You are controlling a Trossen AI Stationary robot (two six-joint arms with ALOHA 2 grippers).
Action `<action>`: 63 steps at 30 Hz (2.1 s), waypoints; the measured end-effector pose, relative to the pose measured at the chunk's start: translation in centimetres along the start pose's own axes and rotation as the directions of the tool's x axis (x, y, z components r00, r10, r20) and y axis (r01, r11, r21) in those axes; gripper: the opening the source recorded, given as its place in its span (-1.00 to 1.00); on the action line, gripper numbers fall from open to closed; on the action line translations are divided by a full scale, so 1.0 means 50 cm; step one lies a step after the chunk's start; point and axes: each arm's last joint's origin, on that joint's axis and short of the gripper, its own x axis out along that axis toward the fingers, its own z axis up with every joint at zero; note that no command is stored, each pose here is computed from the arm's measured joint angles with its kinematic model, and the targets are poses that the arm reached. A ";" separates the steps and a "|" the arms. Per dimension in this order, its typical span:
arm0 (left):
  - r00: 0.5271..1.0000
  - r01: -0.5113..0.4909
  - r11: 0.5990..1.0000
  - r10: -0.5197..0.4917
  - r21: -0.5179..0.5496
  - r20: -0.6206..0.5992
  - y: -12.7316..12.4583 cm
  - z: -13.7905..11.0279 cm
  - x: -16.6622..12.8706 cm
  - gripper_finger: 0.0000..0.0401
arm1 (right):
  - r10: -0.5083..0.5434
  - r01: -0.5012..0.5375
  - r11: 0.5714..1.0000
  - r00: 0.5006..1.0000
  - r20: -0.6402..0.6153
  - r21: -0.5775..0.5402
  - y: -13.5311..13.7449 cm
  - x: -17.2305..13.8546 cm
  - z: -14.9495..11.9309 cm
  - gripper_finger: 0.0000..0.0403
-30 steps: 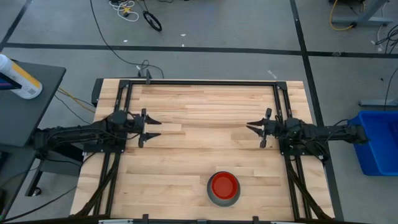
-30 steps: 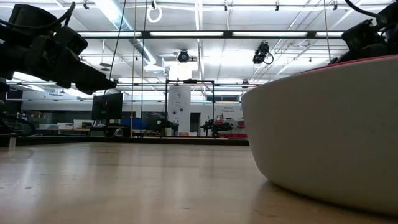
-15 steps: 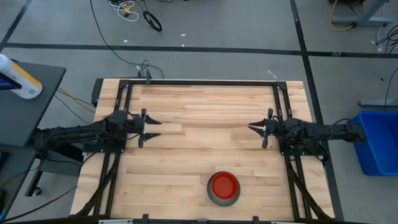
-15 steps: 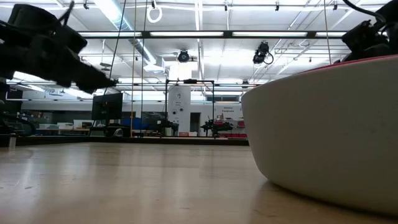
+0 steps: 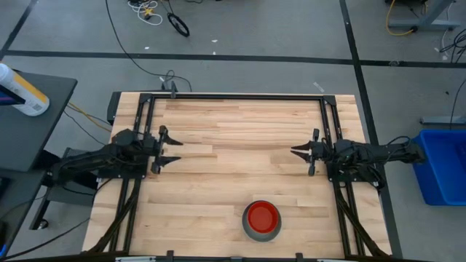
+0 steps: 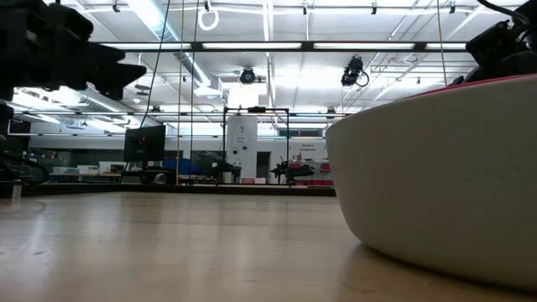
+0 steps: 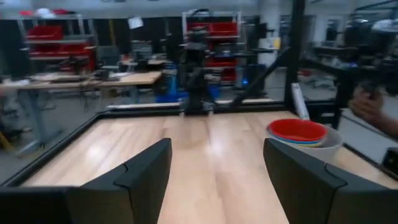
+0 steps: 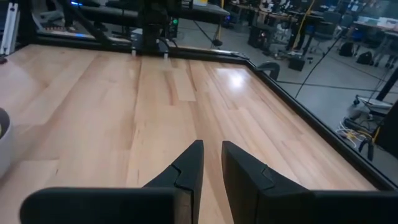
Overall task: Nest bowls inside each other
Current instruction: Return to Home Position
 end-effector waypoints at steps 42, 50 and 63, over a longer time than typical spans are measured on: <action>0.998 -0.059 0.997 0.057 -0.049 -0.036 -0.040 -0.010 0.007 0.30 | -0.032 0.031 0.999 0.996 0.078 0.013 -0.003 -0.012 0.011 -0.67; 0.998 -0.051 0.997 0.049 -0.058 -0.039 -0.040 -0.010 0.007 0.30 | 0.017 -0.016 1.000 0.993 0.119 -0.008 -0.003 -0.019 0.016 -0.67; 0.998 -0.058 0.994 0.055 -0.089 -0.042 -0.040 -0.011 0.007 0.30 | 0.026 -0.025 1.000 0.991 0.132 -0.008 -0.003 -0.019 0.018 -0.68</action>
